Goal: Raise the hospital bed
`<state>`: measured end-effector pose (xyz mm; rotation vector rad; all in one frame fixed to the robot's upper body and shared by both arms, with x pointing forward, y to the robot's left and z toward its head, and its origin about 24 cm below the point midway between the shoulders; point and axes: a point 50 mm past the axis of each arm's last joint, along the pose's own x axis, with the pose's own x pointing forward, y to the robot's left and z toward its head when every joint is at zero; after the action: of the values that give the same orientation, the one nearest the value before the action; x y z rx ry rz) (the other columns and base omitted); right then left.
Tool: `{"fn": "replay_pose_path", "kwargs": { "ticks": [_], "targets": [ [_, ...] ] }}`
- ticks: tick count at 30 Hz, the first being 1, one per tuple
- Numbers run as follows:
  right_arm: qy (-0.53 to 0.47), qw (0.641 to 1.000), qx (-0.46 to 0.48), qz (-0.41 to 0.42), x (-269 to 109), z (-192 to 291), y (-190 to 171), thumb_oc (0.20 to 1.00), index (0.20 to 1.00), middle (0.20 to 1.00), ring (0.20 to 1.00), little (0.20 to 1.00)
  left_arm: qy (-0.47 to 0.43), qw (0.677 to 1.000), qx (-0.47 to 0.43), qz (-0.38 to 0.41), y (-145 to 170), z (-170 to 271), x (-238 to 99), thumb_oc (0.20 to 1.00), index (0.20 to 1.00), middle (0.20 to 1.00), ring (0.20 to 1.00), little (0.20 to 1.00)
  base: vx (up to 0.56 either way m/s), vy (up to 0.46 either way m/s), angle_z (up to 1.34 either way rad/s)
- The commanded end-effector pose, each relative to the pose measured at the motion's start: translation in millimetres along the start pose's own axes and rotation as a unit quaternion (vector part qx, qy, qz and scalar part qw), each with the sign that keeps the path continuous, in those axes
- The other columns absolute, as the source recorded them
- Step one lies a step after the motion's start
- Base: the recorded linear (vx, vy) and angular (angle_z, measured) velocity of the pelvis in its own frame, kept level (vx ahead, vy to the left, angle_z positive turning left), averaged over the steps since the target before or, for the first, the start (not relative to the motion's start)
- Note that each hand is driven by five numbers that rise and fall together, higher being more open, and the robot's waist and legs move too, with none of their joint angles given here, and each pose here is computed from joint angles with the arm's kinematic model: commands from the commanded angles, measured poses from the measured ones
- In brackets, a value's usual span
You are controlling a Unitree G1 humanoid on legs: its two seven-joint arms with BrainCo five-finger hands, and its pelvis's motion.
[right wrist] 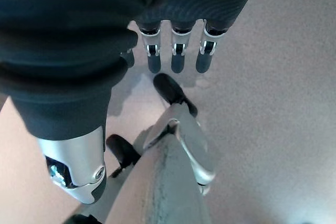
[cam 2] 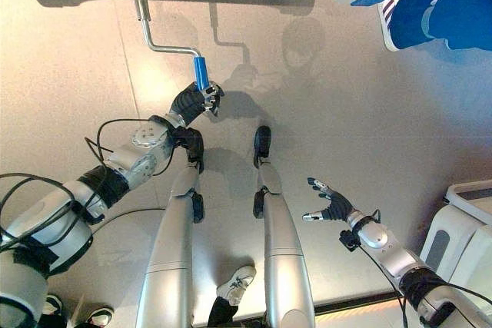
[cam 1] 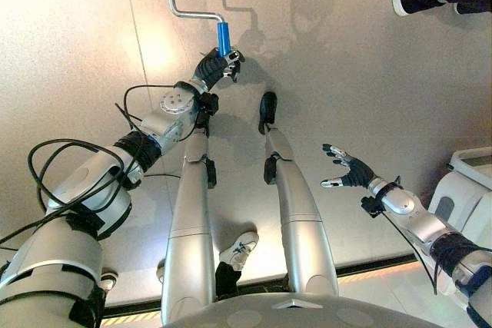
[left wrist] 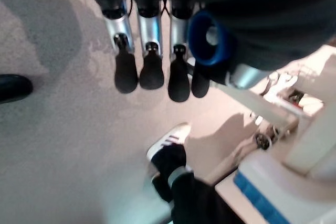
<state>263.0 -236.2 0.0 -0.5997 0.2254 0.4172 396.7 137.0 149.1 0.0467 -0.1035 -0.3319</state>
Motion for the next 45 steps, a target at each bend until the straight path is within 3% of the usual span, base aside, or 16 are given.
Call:
{"fn": "replay_pose_path", "kwargs": {
  "ticks": [1, 19, 33, 45],
  "targets": [
    [0.016, 0.999, -0.028, 0.003, -4.5, -3.5, -11.2, 1.000, 1.000, 1.000, 1.000, 1.000, -0.002, 1.000, -0.011, 0.015, -12.7, 1.4, 12.0, 0.200, 0.200, 0.200, 0.200, 0.200, 0.01, 0.015, -0.05],
    [0.013, 1.000, -0.018, -0.005, -11.3, -6.8, -13.9, 1.000, 1.000, 1.000, 1.000, 1.000, 0.056, 0.975, -0.046, 0.211, 80.5, -38.0, -36.2, 0.200, 0.200, 0.200, 0.200, 0.200, 0.00, 0.001, -0.02],
    [0.015, 1.000, -0.013, -0.011, -23.0, -10.9, -20.8, 1.000, 1.000, 1.000, 1.000, 1.000, 0.097, 0.917, -0.059, 0.383, 170.0, -61.7, -127.2, 0.200, 0.200, 0.200, 0.200, 0.200, 0.00, 0.005, 0.01],
    [0.018, 0.999, -0.031, -0.015, -29.5, -11.7, -28.4, 1.000, 1.000, 1.000, 1.000, 1.000, 0.090, 0.915, -0.041, 0.391, 187.9, -59.7, -160.0, 0.200, 0.200, 0.200, 0.200, 0.200, 0.00, 0.004, 0.01]
  ]
}}
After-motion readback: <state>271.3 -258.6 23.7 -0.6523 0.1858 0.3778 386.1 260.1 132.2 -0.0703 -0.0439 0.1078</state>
